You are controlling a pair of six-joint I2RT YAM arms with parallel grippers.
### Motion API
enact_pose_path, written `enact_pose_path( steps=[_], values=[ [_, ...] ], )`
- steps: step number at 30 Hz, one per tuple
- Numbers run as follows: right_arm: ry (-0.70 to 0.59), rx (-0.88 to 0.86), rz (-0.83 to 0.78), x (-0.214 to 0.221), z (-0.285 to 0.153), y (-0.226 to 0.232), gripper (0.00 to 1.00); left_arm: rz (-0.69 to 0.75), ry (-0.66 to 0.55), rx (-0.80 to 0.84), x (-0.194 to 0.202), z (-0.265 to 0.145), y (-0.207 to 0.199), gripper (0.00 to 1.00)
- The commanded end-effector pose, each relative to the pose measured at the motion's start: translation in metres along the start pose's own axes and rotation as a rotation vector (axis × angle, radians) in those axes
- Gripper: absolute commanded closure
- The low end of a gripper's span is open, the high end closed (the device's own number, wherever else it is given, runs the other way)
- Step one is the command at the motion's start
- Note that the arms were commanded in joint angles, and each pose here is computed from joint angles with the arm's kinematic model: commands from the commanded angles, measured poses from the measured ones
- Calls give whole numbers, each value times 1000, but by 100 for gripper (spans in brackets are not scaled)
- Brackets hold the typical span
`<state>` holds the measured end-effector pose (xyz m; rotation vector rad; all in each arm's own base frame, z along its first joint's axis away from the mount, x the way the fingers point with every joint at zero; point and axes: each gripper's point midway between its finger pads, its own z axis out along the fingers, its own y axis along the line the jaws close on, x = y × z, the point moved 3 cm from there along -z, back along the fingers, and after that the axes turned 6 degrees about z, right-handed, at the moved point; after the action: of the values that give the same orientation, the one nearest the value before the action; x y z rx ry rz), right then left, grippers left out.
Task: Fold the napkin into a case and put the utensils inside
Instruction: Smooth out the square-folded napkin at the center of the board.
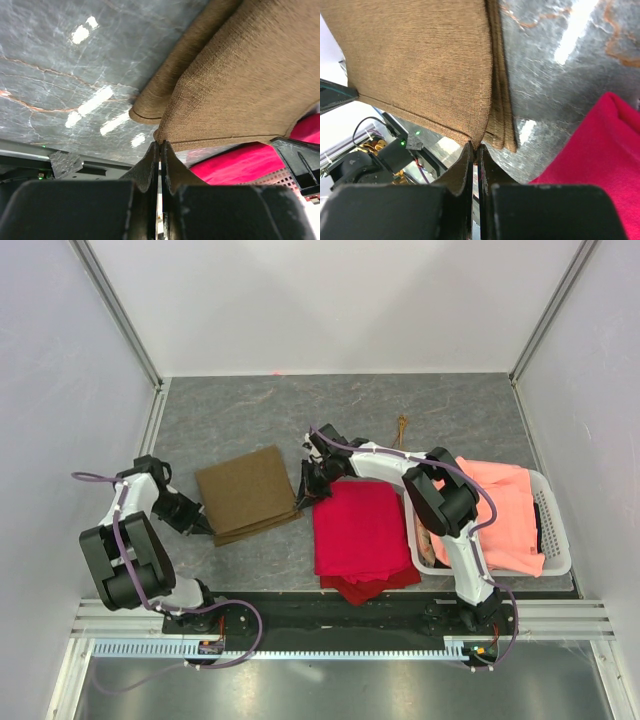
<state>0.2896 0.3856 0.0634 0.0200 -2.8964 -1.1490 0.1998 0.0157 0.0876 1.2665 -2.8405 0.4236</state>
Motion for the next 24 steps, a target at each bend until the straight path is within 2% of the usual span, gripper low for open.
enact_pose_path(
  steps=[1, 9, 12, 13, 14, 15, 20, 24],
  values=[
    [-23, 52, -5, -1, -7, -12, 100, -33, 20, -42, 3, 8, 8, 98],
    [-12, 70, -6, -7, 8, -22, 100, -34, 52, -81, 2, 23, 16, 98],
    [-19, 74, -9, -11, 9, -22, 97, -34, 87, -76, 5, 28, 17, 94],
    [-22, 66, -17, -13, 8, -18, 94, -32, 89, -75, 6, 28, 17, 92],
    [-15, 67, -15, -12, 7, -17, 86, -28, 86, -78, 6, 26, 17, 89],
    [-9, 65, -17, -11, 5, -15, 82, -22, 84, -87, 6, 22, 17, 83],
    [-16, 65, -82, -10, -24, 6, 60, 2, -1, -77, 0, -9, 10, 70],
    [-35, 89, -139, -11, -42, 15, 52, 16, -61, 15, -1, -29, -6, 69]
  ],
)
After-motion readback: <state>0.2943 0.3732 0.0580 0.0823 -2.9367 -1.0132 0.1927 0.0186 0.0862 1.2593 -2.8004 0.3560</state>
